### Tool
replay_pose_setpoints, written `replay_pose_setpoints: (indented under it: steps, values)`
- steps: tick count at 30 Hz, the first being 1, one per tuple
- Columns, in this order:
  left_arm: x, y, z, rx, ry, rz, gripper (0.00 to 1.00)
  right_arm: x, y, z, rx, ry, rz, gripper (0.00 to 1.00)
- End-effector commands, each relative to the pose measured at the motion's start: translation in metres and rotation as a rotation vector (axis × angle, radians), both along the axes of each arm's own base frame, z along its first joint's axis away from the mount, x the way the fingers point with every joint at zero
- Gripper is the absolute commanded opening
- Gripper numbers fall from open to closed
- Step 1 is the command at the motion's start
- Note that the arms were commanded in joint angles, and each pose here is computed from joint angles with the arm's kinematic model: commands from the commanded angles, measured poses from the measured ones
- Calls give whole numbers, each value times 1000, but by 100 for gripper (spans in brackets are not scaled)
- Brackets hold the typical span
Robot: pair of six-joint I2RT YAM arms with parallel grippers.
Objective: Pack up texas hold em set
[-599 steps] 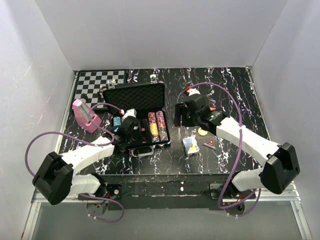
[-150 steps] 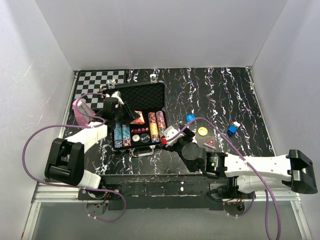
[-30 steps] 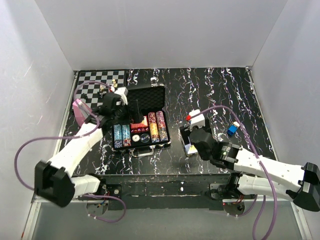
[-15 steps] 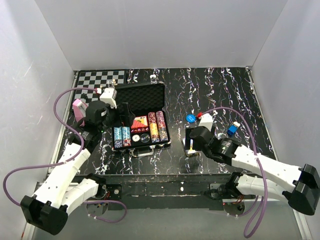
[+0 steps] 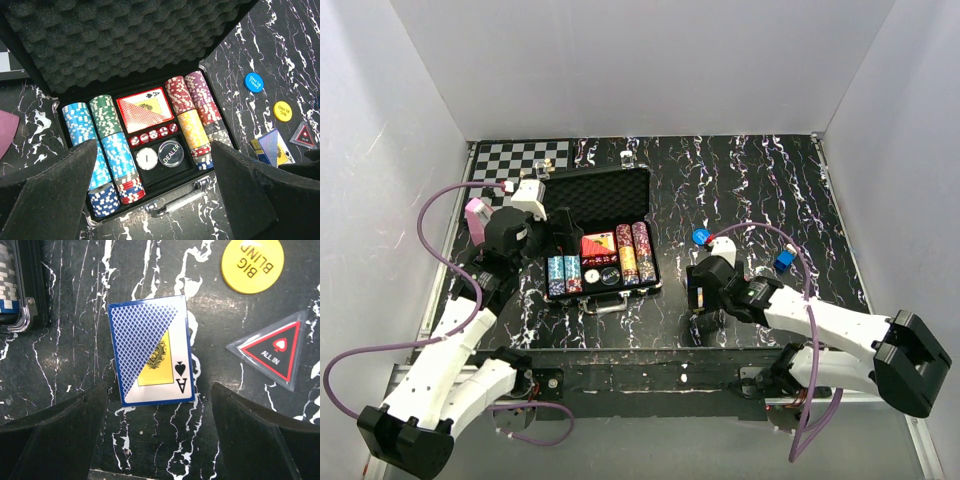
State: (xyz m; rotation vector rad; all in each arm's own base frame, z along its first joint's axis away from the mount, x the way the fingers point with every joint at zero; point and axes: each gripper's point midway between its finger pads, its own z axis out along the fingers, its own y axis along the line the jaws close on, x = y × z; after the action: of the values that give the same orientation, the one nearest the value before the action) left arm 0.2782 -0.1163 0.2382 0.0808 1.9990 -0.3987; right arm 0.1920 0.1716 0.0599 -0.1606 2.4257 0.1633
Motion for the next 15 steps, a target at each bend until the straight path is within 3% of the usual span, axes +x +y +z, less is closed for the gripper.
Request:
replay_pose_setpoints:
  steps: [1,15]
  values:
    - [0,5,0,16,-11,16,98,9,17,2,16,-18,59,90]
    - [1,4,-2,17,-7,14,98,12,21,-23,-45,28,67,89]
